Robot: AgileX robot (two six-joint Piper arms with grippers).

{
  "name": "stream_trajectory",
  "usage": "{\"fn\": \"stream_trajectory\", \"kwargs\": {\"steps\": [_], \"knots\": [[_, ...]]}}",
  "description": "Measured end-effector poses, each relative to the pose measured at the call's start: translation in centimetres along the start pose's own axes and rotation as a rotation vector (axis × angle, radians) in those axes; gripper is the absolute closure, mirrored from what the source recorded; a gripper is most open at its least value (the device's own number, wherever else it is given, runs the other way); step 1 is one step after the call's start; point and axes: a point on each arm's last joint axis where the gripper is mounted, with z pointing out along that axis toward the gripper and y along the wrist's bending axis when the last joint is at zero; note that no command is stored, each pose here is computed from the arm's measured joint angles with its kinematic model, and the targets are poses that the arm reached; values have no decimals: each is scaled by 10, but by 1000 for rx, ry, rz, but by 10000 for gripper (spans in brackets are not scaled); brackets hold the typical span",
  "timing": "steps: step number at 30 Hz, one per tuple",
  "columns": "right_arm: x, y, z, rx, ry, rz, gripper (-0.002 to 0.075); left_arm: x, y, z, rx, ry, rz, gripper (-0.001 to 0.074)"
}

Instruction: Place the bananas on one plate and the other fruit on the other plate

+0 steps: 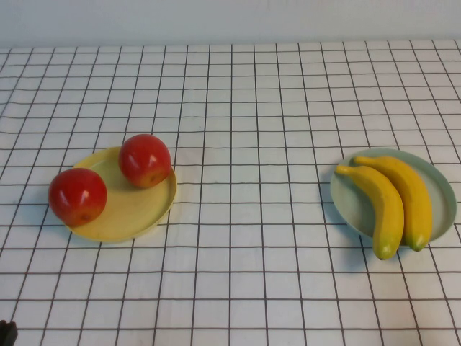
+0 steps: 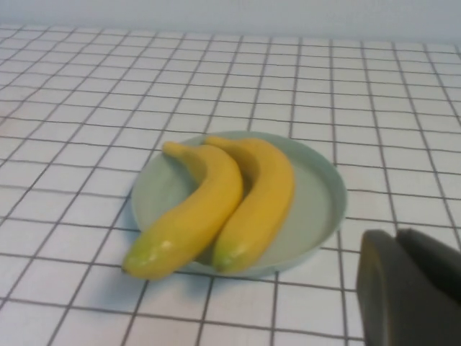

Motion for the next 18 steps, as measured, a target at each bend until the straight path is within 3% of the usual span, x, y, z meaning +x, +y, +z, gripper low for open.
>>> {"fn": "stream_trajectory", "kwargs": {"steps": [8, 18], "knots": [[26, -9, -10, 134, -111, 58, 740, 0, 0, 0, 0, 0, 0, 734], [41, -9, -10, 145, 43, 78, 740, 0, 0, 0, 0, -2, 0, 734]]}}
